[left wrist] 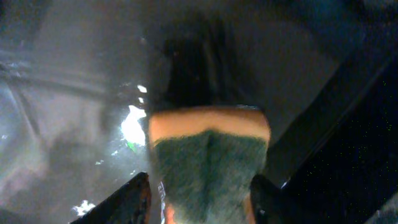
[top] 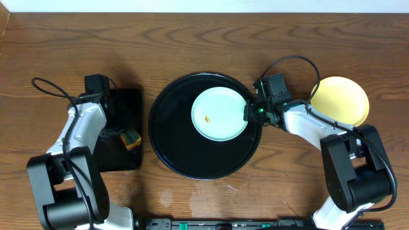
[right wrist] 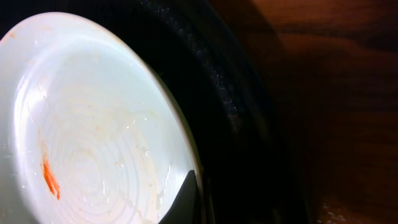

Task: Clean dirty plates on tray and stack at the side
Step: 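Grasp the sponge from the black tray with the left gripper, then move the sponge with the left gripper onto the blue plate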

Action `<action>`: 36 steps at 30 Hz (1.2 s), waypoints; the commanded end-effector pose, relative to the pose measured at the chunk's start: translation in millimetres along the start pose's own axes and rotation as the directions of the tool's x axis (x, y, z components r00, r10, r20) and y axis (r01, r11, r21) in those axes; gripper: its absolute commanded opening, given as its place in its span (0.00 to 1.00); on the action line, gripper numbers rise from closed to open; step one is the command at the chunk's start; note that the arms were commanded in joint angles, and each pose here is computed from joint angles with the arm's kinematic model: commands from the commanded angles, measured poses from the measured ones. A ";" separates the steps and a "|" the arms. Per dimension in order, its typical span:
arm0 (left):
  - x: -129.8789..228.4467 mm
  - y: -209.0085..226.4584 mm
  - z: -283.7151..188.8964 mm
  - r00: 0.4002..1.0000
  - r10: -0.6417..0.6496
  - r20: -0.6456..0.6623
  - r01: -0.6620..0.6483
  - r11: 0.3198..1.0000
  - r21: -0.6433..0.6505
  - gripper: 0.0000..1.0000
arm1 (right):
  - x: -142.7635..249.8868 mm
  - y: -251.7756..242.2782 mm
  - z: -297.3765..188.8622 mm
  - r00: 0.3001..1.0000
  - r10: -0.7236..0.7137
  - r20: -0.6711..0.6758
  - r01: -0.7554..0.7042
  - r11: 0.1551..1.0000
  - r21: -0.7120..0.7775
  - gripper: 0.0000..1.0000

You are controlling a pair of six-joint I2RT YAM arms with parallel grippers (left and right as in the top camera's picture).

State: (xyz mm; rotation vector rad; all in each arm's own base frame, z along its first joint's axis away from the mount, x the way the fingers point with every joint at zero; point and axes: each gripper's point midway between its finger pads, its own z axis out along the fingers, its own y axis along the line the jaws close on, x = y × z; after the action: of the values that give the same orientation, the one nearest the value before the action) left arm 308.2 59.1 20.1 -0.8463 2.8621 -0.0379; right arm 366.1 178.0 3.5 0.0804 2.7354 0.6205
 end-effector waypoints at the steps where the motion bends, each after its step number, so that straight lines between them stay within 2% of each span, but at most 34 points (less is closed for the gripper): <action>1: 25.6 4.3 24.5 0.997 0.022 -0.076 -0.024 0.999 -0.025 0.38 | 1.5 -7.5 4.6 1.000 0.025 -0.010 -0.025 0.999 0.022 0.01; 3: 32.6 6.2 28.6 0.995 0.024 -0.099 -0.027 0.999 -0.034 0.15 | 1.5 -7.5 4.6 1.000 0.025 -0.010 -0.025 0.999 0.022 0.01; 4: 33.8 6.5 28.6 0.994 0.024 -0.104 -0.028 0.999 -0.036 0.08 | 1.5 -7.5 4.6 1.000 0.025 -0.010 -0.025 0.999 0.022 0.01; 9: 29.7 2.8 14.2 0.993 0.022 -0.116 -0.026 0.999 -0.030 0.07 | 1.5 -7.5 4.6 1.000 0.025 -0.010 -0.025 0.999 0.022 0.01; 14: 12.3 -8.4 -23.6 0.994 0.059 -0.087 -0.060 0.998 -0.008 0.07 | 1.3 -7.3 4.6 1.000 0.020 -0.009 -0.019 1.000 0.021 0.01; 20: 7.6 -71.3 -87.1 0.970 0.243 -0.017 -0.236 0.955 0.179 0.08 | 1.4 -7.2 4.6 1.000 0.010 -0.010 -0.010 1.000 0.020 0.01; 23: 20.9 -118.7 -102.6 0.939 0.341 0.049 -0.340 0.894 0.292 0.08 | 0.9 -7.0 4.6 1.000 0.009 -0.008 -0.009 1.000 0.019 0.01; 27: 43.4 -165.4 -99.7 0.889 0.448 0.095 -0.453 0.827 0.333 0.07 | 1.3 -6.6 4.6 1.000 0.010 -0.010 -0.009 1.000 0.017 0.02; 29: 57.3 -186.3 -93.7 0.877 0.472 0.093 -0.472 0.809 0.350 0.08 | 1.8 -6.0 4.6 1.000 0.009 -0.013 -0.009 1.000 0.013 0.02; 33: 84.2 -222.8 -71.6 0.860 0.505 0.069 -0.492 0.787 0.373 0.08 | 0.5 -6.1 4.5 1.000 0.010 -0.009 -0.010 1.000 0.012 0.09; 35: 98.2 -233.2 -57.3 0.857 0.514 0.035 -0.489 0.789 0.373 0.07 | -5.2 -2.3 3.7 0.999 -0.043 0.008 0.043 0.999 -0.013 0.09; 36: 104.7 -236.3 -49.8 0.854 0.519 0.016 -0.488 0.791 0.370 0.08 | -8.7 1.3 2.7 0.994 -0.104 0.018 0.105 0.994 -0.036 0.12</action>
State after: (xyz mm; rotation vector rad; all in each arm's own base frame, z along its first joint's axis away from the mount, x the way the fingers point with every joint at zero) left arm 351.0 -180.3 92.6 0.0547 2.8425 -0.5119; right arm 368.9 180.0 5.6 0.0557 2.7176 0.6345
